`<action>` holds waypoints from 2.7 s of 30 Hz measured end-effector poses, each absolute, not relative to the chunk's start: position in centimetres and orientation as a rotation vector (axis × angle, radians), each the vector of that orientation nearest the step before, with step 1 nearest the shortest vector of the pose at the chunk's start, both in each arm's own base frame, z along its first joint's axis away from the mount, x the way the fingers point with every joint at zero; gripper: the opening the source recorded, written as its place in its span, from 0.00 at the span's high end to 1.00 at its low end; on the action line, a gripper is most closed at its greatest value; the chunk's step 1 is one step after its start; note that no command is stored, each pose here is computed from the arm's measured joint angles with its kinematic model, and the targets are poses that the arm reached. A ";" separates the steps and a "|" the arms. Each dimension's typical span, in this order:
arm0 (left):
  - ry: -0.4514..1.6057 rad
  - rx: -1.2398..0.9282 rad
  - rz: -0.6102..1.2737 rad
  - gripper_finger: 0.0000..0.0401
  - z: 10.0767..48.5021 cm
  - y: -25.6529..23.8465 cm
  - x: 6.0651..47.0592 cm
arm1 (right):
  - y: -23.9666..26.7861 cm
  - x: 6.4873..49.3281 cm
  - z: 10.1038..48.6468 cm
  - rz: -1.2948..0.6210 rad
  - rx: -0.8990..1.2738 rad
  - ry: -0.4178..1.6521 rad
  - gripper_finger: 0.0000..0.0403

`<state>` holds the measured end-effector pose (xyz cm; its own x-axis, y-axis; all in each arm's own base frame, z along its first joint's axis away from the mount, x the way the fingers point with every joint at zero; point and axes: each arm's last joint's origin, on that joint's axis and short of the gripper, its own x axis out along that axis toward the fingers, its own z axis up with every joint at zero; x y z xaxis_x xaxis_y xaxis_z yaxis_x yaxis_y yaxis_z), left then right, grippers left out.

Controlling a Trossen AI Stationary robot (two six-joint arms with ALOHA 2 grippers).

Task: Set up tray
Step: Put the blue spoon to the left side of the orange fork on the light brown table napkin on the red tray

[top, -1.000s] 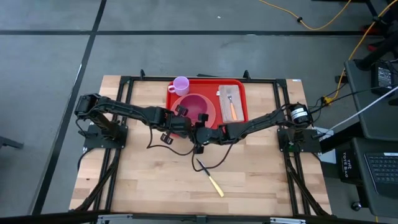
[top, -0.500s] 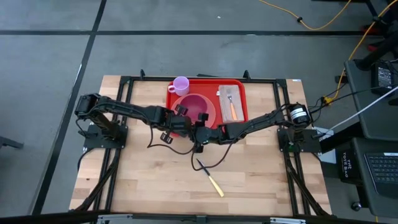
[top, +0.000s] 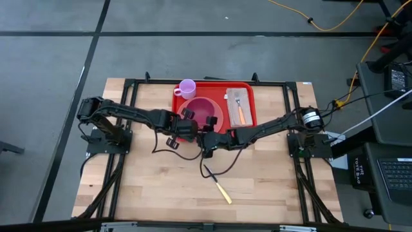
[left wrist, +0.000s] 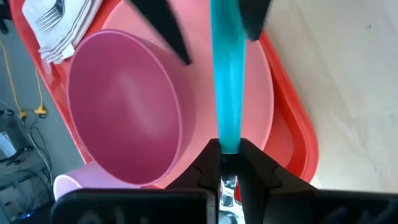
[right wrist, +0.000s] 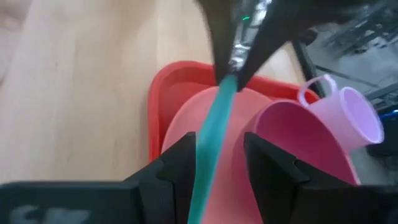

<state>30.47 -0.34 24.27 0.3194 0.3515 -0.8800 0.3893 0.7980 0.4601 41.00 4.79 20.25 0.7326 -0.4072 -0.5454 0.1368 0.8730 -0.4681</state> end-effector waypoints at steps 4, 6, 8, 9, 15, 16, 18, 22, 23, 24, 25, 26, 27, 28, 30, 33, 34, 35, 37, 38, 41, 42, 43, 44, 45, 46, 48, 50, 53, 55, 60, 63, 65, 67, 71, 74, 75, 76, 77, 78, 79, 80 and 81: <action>1.276 0.709 -0.048 0.96 24.2 -0.4 30.5 | 4.7 41.0 19.8 -0.283 -0.392 0.707 0.65; 1.273 0.716 -0.057 0.96 24.3 -0.4 30.5 | 4.8 41.0 19.8 -0.285 -0.383 0.708 0.65; 1.271 0.723 -0.061 0.96 24.3 -0.4 30.5 | 4.8 41.0 19.8 -0.285 -0.383 0.711 0.65; 1.267 0.723 -0.061 0.96 24.5 -0.4 30.5 | 4.8 41.0 19.7 -0.283 -0.384 0.714 0.65; 1.241 0.733 -0.060 0.96 25.4 -0.6 30.8 | 4.8 41.1 19.9 -0.289 -0.379 0.699 0.65; 1.240 0.735 -0.063 0.96 25.4 -0.6 30.8 | 4.8 41.1 19.9 -0.290 -0.379 0.697 0.65; 1.241 0.736 -0.064 0.96 25.4 -0.6 30.8 | 4.7 41.1 19.9 -0.291 -0.378 0.698 0.65; 1.246 0.725 -0.056 0.96 25.4 -0.5 30.8 | 4.4 41.1 19.9 -0.299 -0.376 0.699 0.65; 1.246 0.726 -0.055 0.96 25.4 -0.6 30.8 | 4.4 41.1 19.9 -0.303 -0.376 0.699 0.65; 1.246 0.729 -0.053 0.96 25.4 -0.6 30.8 | 4.3 41.1 19.9 -0.305 -0.372 0.700 0.65; 1.245 0.732 -0.050 0.96 25.5 -0.6 30.7 | 4.3 41.1 19.9 -0.308 -0.365 0.699 0.65; 1.242 0.733 -0.048 0.96 25.6 -0.6 30.7 | 4.2 41.1 19.9 -0.313 -0.354 0.697 0.65; 1.238 0.734 -0.047 0.96 25.6 -0.7 30.7 | 4.1 41.1 19.9 -0.316 -0.352 0.698 0.65; 1.237 0.736 -0.046 0.96 25.7 -0.7 30.7 | 4.0 41.1 19.9 -0.318 -0.352 0.701 0.65; 1.237 0.731 -0.044 0.96 25.7 -0.7 30.7 | 3.9 41.1 19.9 -0.320 -0.350 0.703 0.65; 1.233 0.716 -0.043 0.96 25.7 -0.7 30.6 | 3.8 41.1 19.9 -0.321 -0.348 0.705 0.65; 1.232 0.709 -0.043 0.96 25.7 -0.7 30.6 | 3.7 41.1 19.9 -0.321 -0.348 0.705 0.65; 1.231 0.705 -0.042 0.96 25.7 -0.7 30.6 | 3.7 41.1 19.9 -0.321 -0.349 0.704 0.65; 1.232 0.698 -0.043 0.96 25.7 -0.8 30.6 | 3.8 41.2 20.0 -0.322 -0.347 0.695 0.65; 1.231 0.694 -0.045 0.96 25.7 -0.8 30.6 | 3.8 41.2 20.0 -0.322 -0.346 0.691 0.65; 1.230 0.689 -0.044 0.96 25.8 -0.8 30.6 | 3.7 41.2 20.0 -0.336 -0.349 0.688 0.65; 1.229 0.687 -0.042 0.96 25.8 -0.8 30.6 | 3.7 41.2 20.0 -0.344 -0.350 0.688 0.65; 1.228 0.684 -0.040 0.96 25.8 -0.8 30.6 | 3.7 41.2 20.1 -0.353 -0.351 0.686 0.65; 1.228 0.680 -0.037 0.96 25.8 -0.8 30.6 | 3.7 41.2 20.1 -0.356 -0.347 0.684 0.65; 1.228 0.676 -0.034 0.96 25.8 -0.8 30.6 | 3.7 41.2 20.1 -0.361 -0.339 0.682 0.66; 1.227 0.675 -0.034 0.96 25.8 -0.8 30.6 | 3.7 41.2 20.1 -0.365 -0.335 0.680 0.66; 1.227 0.674 -0.034 0.96 25.8 -0.8 30.6 | 3.7 41.2 20.1 -0.367 -0.333 0.678 0.67; 1.227 0.672 -0.032 0.96 25.8 -0.8 30.6 | 3.7 41.2 20.1 -0.368 -0.331 0.678 0.69; 1.224 0.657 -0.023 0.96 25.8 -0.8 30.6 | 3.6 41.2 20.1 -0.380 -0.335 0.677 0.72; 1.222 0.640 -0.018 0.96 25.8 -0.8 30.6 | 3.6 41.2 20.1 -0.383 -0.336 0.676 0.74; 1.219 0.649 -0.029 0.96 25.8 -1.5 30.6 | 3.6 41.2 20.1 -0.387 -0.333 0.675 0.78; 1.218 0.662 -0.030 0.96 25.8 -1.8 30.5 | 3.7 41.2 20.1 -0.387 -0.332 0.675 0.79; 1.218 0.666 -0.027 0.95 25.8 -1.8 30.5 | 3.7 41.2 20.1 -0.387 -0.331 0.674 0.79; 1.219 0.664 -0.011 0.93 25.8 -1.9 30.5 | 3.7 41.2 20.1 -0.387 -0.334 0.675 0.79; 1.216 0.647 0.039 0.86 25.8 -1.9 30.5 | 3.6 41.2 20.1 -0.390 -0.340 0.677 0.79; 1.215 0.633 0.049 0.81 25.8 -1.9 30.5 | 3.6 41.2 20.1 -0.389 -0.338 0.677 0.80; 1.215 0.625 0.047 0.79 25.8 -1.9 30.5 | 3.6 41.2 20.1 -0.386 -0.337 0.676 0.80; 1.213 0.611 0.046 0.78 25.8 -1.9 30.5 | 3.6 41.2 20.1 -0.384 -0.336 0.677 0.80; 1.212 0.596 0.046 0.77 25.8 -1.9 30.5 | 3.6 41.2 20.1 -0.380 -0.335 0.678 0.80; 1.211 0.583 0.048 0.75 25.8 -1.9 30.5 | 3.6 41.2 20.1 -0.379 -0.335 0.678 0.80; 1.211 0.579 0.052 0.74 25.7 -1.9 30.5 | 3.6 41.2 20.1 -0.378 -0.334 0.678 0.80; 1.210 0.580 0.056 0.73 25.7 -1.9 30.5 | 3.6 41.2 20.1 -0.379 -0.335 0.678 0.80; 1.208 0.583 0.061 0.72 25.8 -1.9 30.5 | 3.6 41.2 20.1 -0.379 -0.335 0.678 0.80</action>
